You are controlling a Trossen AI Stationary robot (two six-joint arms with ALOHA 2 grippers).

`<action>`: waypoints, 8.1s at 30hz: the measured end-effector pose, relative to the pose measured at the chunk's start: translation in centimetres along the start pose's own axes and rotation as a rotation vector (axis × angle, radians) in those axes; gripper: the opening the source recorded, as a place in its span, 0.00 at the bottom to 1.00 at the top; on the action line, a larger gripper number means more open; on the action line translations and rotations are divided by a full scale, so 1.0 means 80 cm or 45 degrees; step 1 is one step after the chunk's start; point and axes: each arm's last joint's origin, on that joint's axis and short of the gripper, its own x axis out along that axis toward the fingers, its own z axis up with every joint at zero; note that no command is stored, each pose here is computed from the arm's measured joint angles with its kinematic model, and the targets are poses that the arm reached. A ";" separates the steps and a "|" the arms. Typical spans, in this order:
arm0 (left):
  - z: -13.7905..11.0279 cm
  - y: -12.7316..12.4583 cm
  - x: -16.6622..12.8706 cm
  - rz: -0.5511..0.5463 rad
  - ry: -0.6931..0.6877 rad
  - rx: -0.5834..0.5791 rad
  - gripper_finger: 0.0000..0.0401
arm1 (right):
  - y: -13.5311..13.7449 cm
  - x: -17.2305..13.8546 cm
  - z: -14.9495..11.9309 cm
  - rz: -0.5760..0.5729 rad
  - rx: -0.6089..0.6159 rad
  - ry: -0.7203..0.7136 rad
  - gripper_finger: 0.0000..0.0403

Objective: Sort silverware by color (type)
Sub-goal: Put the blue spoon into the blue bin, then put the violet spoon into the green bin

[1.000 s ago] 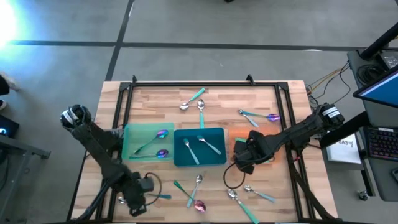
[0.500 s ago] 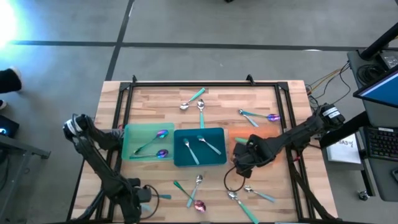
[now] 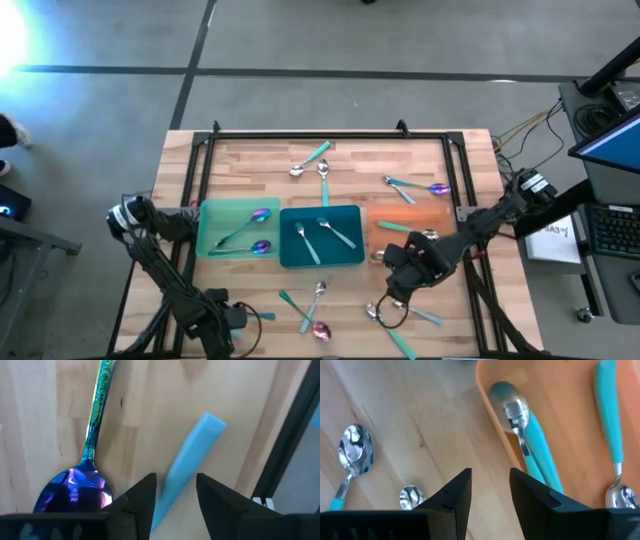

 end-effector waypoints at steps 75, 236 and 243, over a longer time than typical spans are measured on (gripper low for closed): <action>0.192 -0.022 -0.250 0.554 -1.925 -0.551 0.06 | 0.048 -0.069 0.140 0.453 -0.454 -1.588 0.46; 0.096 0.009 -0.155 0.473 -0.364 0.060 0.00 | 0.051 -0.011 0.068 0.665 -0.259 -0.511 0.33; 0.090 0.076 -0.217 0.786 -0.413 -0.045 0.00 | 0.048 -0.022 0.067 0.691 -0.259 -0.521 0.33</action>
